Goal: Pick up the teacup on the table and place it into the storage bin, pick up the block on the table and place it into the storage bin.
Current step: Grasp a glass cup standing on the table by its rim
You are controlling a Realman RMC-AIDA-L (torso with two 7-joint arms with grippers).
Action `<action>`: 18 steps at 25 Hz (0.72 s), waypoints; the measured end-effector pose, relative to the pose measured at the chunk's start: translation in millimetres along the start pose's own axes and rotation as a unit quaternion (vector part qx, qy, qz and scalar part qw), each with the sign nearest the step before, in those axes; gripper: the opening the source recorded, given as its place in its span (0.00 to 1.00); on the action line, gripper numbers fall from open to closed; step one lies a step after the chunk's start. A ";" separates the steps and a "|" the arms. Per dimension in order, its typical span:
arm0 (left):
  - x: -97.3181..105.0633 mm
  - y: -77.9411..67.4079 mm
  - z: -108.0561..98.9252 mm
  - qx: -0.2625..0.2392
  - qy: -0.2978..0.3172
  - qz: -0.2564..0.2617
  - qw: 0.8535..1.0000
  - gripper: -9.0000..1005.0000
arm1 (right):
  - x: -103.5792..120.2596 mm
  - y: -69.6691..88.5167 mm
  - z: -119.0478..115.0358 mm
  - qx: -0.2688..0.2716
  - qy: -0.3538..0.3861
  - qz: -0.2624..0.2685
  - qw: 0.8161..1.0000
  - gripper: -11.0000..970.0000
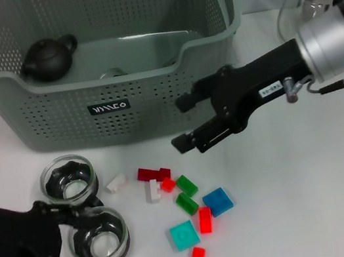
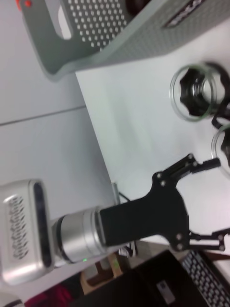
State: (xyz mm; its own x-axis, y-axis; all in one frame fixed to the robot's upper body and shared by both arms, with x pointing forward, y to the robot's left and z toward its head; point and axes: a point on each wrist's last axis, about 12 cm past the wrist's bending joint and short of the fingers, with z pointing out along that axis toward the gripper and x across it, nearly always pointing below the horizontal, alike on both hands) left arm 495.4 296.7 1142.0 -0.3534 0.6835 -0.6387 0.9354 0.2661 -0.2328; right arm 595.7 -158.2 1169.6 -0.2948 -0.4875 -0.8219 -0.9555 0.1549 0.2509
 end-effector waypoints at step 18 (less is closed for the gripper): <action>-8.7 -0.5 15.9 0.025 0.046 -0.025 0.998 0.93 | 5.6 -1.0 21.3 -0.001 0.045 -0.010 0.999 0.96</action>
State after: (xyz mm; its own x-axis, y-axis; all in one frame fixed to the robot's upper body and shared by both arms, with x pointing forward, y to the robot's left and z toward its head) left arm 498.1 279.8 1136.0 -0.3975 0.7302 -0.5556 0.9149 0.2692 -0.3008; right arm 595.2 -142.8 1153.8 -0.2748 -0.5663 -0.7770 -0.9612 0.1431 0.2357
